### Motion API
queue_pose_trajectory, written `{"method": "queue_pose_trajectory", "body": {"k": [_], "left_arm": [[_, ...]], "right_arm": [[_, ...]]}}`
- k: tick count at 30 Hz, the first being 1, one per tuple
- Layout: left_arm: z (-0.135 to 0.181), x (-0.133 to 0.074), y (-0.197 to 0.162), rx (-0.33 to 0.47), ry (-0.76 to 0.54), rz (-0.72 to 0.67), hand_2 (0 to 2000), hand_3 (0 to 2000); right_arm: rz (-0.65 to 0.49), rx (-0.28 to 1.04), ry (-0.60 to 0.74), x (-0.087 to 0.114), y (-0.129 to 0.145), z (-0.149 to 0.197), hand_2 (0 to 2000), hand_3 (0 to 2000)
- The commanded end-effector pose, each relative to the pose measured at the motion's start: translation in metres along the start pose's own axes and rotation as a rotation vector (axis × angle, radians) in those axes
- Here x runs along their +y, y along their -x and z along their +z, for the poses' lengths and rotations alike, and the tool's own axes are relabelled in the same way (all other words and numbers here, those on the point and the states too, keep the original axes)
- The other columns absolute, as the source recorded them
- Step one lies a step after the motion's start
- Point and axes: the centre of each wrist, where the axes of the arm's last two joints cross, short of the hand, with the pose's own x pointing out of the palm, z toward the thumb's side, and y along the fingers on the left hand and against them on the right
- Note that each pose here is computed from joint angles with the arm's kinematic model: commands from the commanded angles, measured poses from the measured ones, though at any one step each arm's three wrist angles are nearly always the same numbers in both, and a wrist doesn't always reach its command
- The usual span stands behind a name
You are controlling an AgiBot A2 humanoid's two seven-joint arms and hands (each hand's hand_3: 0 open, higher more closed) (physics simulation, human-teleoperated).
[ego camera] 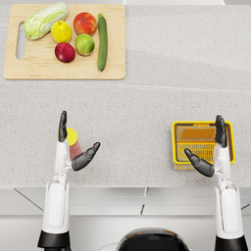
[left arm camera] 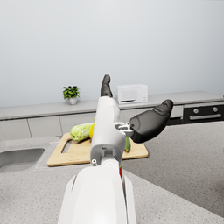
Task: Pick up the red potato chip and place it into the yellow basket
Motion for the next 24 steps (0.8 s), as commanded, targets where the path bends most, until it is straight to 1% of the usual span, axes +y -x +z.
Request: {"method": "queue_pose_trajectory", "body": {"k": [1,3,7,12,14,19,22,24], "left_arm": [[-0.002,0.003,0.022,0.053,0.004,0.085,0,0],[-0.015,0.0,0.024,0.104,0.054,0.092,0,0],[-0.055,-0.007,0.021,0.133,0.208,0.074,0,0],[-0.102,-0.015,0.021,0.13,0.392,0.073,0,0],[-0.116,-0.017,0.02,0.123,0.444,0.077,0,0],[-0.147,-0.027,0.011,0.115,0.576,0.051,0,0],[-0.158,-0.025,0.011,0.103,0.62,0.063,0,0],[-0.164,-0.02,0.015,0.088,0.65,0.087,0,0]], "right_arm": [[-0.06,0.059,0.02,0.0,0.015,0.005,0,0],[-0.079,0.116,0.019,0.002,0.019,0.005,0,0],[-0.089,0.155,0.013,0.006,0.02,0.004,0,0],[-0.064,0.152,0.007,0.007,0.011,0.002,0,0],[-0.064,0.151,0.013,0.007,0.01,0.003,0,0],[-0.067,0.145,0.015,0.007,0.009,0.003,0,0],[-0.066,0.14,0.009,0.008,0.008,0.002,0,0],[-0.065,0.137,0.006,0.008,0.007,0.001,0,0]]}}
